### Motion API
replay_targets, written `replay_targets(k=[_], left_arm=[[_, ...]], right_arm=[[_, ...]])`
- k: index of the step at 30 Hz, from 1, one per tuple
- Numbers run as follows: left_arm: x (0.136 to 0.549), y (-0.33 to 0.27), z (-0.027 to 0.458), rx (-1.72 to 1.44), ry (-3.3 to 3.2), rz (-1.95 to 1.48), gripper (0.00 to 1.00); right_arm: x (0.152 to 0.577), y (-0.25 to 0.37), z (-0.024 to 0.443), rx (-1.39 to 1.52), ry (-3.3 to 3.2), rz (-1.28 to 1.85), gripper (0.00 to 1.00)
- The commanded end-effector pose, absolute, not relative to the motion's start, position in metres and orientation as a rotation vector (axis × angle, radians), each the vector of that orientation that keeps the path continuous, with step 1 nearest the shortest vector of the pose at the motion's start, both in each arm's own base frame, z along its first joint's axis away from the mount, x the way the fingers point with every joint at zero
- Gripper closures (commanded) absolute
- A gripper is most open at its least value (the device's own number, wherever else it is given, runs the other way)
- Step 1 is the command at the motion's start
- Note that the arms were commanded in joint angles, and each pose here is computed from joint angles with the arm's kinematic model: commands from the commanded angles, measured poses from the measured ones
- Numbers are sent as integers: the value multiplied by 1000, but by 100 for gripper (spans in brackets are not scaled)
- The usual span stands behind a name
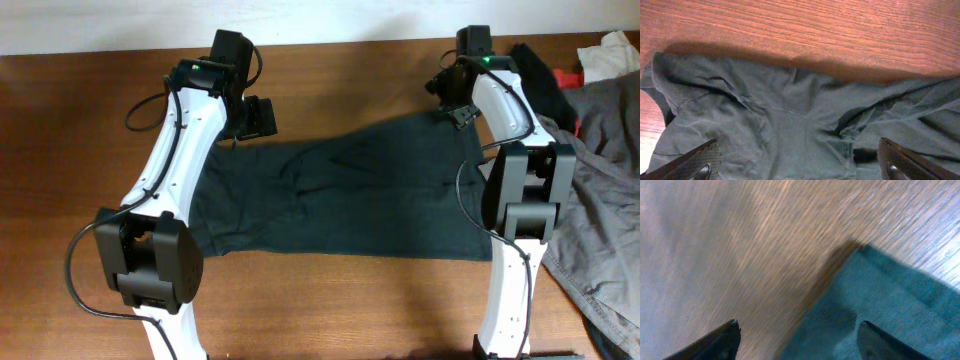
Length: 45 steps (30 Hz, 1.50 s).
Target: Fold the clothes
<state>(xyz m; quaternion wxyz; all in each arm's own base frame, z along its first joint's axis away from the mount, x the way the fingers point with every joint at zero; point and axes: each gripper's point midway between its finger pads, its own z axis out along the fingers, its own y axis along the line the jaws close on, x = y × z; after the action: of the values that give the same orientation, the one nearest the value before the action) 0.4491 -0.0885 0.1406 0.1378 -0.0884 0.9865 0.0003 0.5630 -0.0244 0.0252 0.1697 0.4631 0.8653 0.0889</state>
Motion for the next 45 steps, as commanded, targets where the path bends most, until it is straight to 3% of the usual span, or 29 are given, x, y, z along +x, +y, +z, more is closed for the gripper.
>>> replay_targets(k=[1,6,7,10,14,20,22,23,25,27,28,33,39,42,45], left_arm=[[450,-88,147,-259,2837,-6,1],[450,-88,147,-259,2837,-6,1],[450,-88,147,-259,2837,-6,1],[450,-88,147,-259,2837,-6,1],[450,-88,147,-259,2837,-6,1],[450,-88,147,-259,2837,-6,1],[450,-88,147,-259,2837,-6,1],[450,-88,147,-259,2837,-6,1],[450,-88,147,-259,2837,-6,1],[450,-88,147,-259,2837,-6,1],[450,-88,147,-259,2837,-6,1],[450,-88,147,-259,2837,-6,1],[450,-88,147,-259,2837,-6,1],[450,-88,147,-259,2837,-6,1],[450,-88,147,-259,2837,-6,1]], right_arm=[[557,-32,4,1373,2469,196,33],[552,-32,-9,1387,2496,178,34],[551,-32,-13,1391,2502,173,37],[546,-32,-17,1394,2525,157,63],[543,-36,-10,1329,2567,132,85],[531,-53,13,1261,2644,55,90],[524,-58,20,1222,2690,28,86],[521,-59,23,1202,2714,19,79],[513,-64,26,1163,2765,4,58],[507,-66,26,1111,2813,-2,26],[505,-67,26,1077,2832,3,21],[506,-63,27,680,2955,33,18],[513,-63,57,250,2977,13,25],[519,-56,78,-100,2945,41,16],[521,-55,88,-371,2897,67,16]])
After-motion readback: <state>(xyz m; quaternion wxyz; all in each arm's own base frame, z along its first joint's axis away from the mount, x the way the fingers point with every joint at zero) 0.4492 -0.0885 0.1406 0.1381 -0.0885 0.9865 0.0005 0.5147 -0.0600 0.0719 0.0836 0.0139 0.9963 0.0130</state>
